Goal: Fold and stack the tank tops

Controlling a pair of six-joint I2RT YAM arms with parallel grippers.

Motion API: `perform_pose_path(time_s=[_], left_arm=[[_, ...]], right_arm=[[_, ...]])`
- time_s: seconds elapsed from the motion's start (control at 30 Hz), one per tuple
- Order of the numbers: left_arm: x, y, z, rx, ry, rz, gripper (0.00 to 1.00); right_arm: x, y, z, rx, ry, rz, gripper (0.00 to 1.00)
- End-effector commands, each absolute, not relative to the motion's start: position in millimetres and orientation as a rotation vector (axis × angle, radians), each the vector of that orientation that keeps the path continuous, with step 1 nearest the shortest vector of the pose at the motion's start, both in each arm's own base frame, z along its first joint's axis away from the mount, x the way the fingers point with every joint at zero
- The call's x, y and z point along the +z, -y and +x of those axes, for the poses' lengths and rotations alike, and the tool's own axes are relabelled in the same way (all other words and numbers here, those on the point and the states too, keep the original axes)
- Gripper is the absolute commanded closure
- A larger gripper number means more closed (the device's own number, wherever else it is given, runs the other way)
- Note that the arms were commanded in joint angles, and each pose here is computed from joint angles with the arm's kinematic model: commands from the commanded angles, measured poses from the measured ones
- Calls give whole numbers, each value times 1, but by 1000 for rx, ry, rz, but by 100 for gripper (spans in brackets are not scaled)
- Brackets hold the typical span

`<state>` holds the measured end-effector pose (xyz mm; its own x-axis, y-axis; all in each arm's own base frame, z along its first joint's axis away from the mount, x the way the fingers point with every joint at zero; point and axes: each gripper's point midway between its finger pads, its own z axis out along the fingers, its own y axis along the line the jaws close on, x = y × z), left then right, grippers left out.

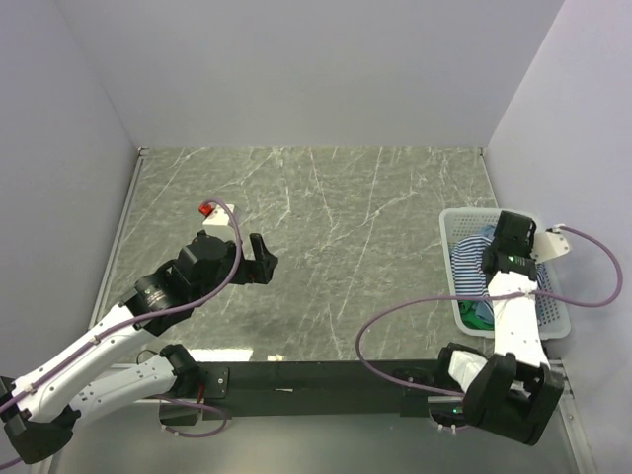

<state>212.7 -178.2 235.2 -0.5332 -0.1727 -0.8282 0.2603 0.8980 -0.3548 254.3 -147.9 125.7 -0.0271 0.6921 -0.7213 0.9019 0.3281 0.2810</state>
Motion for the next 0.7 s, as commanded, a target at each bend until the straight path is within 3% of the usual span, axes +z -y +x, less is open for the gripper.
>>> perform_pose_path(time_s=[0.0,0.03,0.1,0.13,0.2,0.57,0.67], left_arm=[[256,189,216,-613,-2011,73,1],[257,190,215,-616,-2013,74,1],[256,192,215,-625,-2015,83,1],[256,193,215,-628,-2014,86,1],[257,195,215,-635,-2013,94,1],[259,195,215,-627,-2014,113,1],[259,194,216,-619,-2011,111,1]], right_arm=[[184,163,247,-385,-1632,1389,100],[191,166,238,-423,-1610,1395,81],[204,171,232,-457,-1570,1395,64],[208,173,229,-477,-1565,1389,43],[209,176,229,-498,-1571,1387,22],[140,180,241,-485,-1710,1490,18],[127,182,251,-455,-1720,1515,22]])
